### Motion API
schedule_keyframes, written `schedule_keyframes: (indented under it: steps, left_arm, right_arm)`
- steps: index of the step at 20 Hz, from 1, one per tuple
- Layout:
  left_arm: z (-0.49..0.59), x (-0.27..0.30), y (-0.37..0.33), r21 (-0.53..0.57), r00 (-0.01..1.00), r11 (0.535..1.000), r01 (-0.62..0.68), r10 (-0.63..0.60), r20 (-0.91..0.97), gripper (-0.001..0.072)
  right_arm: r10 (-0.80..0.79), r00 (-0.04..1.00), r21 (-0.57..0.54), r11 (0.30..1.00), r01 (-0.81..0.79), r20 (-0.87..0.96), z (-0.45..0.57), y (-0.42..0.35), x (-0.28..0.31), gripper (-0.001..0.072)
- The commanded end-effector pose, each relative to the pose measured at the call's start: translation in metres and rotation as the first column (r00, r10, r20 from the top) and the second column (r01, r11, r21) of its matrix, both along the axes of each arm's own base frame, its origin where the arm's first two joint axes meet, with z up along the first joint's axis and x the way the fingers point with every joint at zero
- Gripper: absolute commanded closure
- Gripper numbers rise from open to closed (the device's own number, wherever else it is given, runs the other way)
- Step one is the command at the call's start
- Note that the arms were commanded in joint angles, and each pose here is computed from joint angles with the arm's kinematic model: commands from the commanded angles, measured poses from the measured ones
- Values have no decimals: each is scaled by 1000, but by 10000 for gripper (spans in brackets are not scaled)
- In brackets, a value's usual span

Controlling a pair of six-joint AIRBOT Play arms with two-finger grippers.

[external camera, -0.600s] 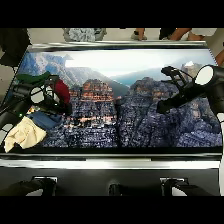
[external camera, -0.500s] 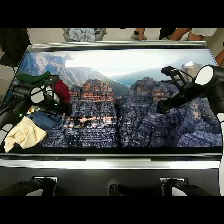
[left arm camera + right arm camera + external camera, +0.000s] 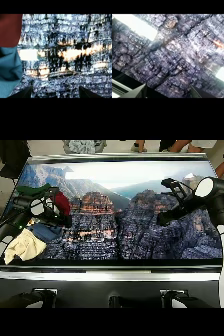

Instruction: Fold the shirts.

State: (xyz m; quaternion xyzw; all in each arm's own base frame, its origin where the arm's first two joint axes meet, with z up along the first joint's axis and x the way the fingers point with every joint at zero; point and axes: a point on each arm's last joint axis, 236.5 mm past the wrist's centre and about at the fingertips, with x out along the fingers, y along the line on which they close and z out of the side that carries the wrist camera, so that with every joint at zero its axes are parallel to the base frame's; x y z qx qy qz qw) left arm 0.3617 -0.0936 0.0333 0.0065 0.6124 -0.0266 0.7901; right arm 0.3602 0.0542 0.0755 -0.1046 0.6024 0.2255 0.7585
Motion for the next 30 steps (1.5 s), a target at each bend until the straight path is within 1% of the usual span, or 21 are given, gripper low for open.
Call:
schedule_keyframes:
  steps: [1,2,4,6,7,8,11,12,13,15,16,17,18,19,21,24,25,26,28,30]
  left_arm:
    - [0,0,0,0,1000,1000,1,-1,1,10]
    - [0,0,0,0,1000,1000,1,-1,1,10]
    - [1,4,-2,-10,1000,1000,-13,13,17,9]
    - [3,11,-9,-51,998,998,-44,46,45,9]
    - [3,11,-9,-52,998,998,-43,46,44,9]
    - [3,11,-9,-52,998,998,-43,46,46,9]
    - [3,11,-10,-55,998,998,-41,44,46,6]
    - [5,11,-7,-39,999,999,-4,6,45,-13]
    - [12,10,5,-18,999,1000,-1,1,32,-13]
    - [43,17,50,-20,991,992,-126,126,47,-13]
    - [58,22,83,-28,974,977,-210,212,75,-13]
    - [70,22,124,-35,944,949,-312,314,100,-13]
    - [72,14,165,-37,903,909,-416,417,104,-13]
    - [67,2,203,-35,856,861,-508,509,89,-13]
    - [41,-28,259,-67,746,746,-662,665,29,-13]
    - [-9,-66,309,-142,577,568,-811,816,-35,-13]
    - [-25,-74,316,-165,556,542,-824,829,-53,-13]
    - [-43,-79,318,-191,553,532,-825,830,-75,-13]
    - [-76,-85,313,-196,580,553,-810,804,-131,-13]
    - [-100,-88,306,-192,619,590,-784,763,-185,-13]
  right_arm:
    - [0,1000,0,1000,0,2,0,0,1,86]
    - [-3,1000,1,1000,3,15,0,0,4,88]
    - [-22,995,4,1000,22,102,5,0,24,87]
    - [-39,983,9,999,38,177,11,-1,42,83]
    - [-44,978,11,999,43,203,13,-1,48,59]
    - [-48,974,12,999,47,220,15,-2,51,10]
    - [-47,973,11,999,46,226,15,-2,53,9]
    - [-27,975,3,1000,27,222,14,-1,51,9]
    - [-8,977,-3,1000,9,212,13,-1,49,9]
    - [16,986,-10,1000,-14,165,6,-1,40,10]
    - [19,989,-8,1000,-19,144,3,0,36,11]
    - [20,991,-1,1000,-20,135,1,2,35,11]
    - [20,991,4,1000,-21,131,0,3,35,11]
    - [20,991,9,1000,-22,129,-1,4,35,11]
    - [22,992,12,1000,-23,124,-1,5,33,23]
    - [21,993,54,998,-28,120,1,14,32,36]
    - [19,992,75,997,-29,123,3,19,33,36]
    - [18,992,96,995,-30,126,5,23,33,35]
    - [15,992,130,991,-32,129,8,31,33,35]
    - [12,992,137,990,-30,125,8,32,33,35]
